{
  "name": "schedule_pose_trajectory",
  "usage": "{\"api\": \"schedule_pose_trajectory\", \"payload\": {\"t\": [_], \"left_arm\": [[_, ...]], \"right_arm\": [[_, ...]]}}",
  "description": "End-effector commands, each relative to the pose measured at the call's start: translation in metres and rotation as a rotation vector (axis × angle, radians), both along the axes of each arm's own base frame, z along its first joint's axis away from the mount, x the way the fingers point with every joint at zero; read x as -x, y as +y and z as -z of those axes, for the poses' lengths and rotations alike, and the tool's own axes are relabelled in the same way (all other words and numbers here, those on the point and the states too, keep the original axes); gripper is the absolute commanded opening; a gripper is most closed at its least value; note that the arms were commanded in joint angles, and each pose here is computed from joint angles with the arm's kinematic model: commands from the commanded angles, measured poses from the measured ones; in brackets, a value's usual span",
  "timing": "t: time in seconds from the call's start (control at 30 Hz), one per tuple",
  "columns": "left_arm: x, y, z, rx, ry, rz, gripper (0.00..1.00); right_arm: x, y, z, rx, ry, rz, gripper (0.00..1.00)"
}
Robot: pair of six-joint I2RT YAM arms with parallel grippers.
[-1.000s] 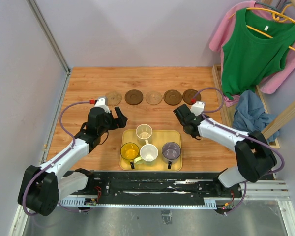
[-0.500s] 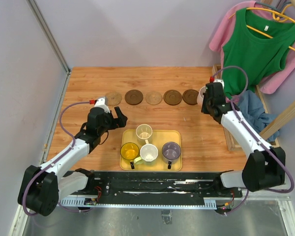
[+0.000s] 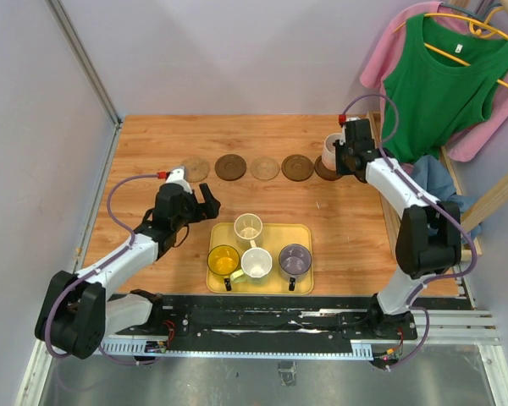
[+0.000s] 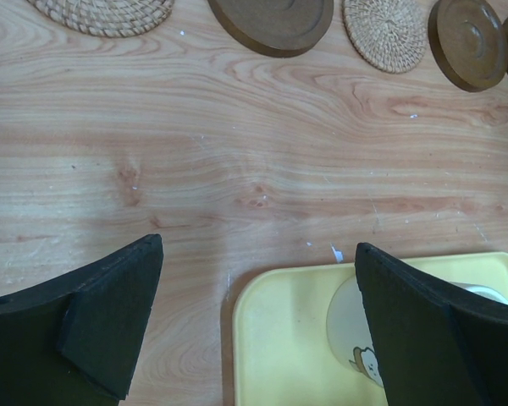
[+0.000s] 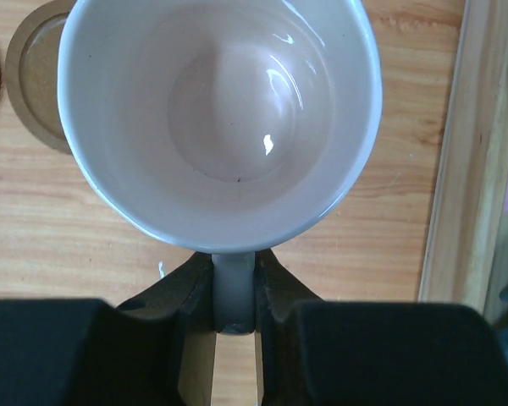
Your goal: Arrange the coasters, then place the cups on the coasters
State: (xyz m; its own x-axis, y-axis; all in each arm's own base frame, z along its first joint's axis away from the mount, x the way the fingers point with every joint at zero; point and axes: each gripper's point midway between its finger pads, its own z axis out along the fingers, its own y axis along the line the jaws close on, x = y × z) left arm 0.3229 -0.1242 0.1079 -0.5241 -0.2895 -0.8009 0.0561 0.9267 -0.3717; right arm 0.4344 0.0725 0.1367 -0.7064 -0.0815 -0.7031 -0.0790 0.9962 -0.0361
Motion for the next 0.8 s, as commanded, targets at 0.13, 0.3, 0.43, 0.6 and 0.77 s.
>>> {"api": "schedule_pose_trajectory", "payload": {"t": [0.13,0.3,0.43,0.6,0.77], "left_arm": [[-0.017,-0.004,-0.018,0.001,-0.056,-0.009,1.0],[-0.018,-0.005,-0.014,-0.003,-0.044,-0.008,1.0],[-0.019,-0.005,-0.013,-0.004,-0.039,-0.007,1.0],[-0.019,-0.005,-0.014,-0.002,-0.039,-0.005,1.0],[-0.019,-0.006,-0.013,-0.001,-0.035,-0.004,1.0]], "right_arm": [[-0.05,0.003,-0.01,-0.034,-0.09,-0.016,0.01],[-0.055,-0.002,0.002,-0.036,-0.079,0.007,0.01],[-0.056,-0.006,0.012,-0.042,-0.067,0.027,0.01],[-0.057,-0.008,0.021,-0.06,-0.053,0.036,0.01],[-0.059,-0.006,0.026,-0.072,-0.044,0.039,0.01]]}}
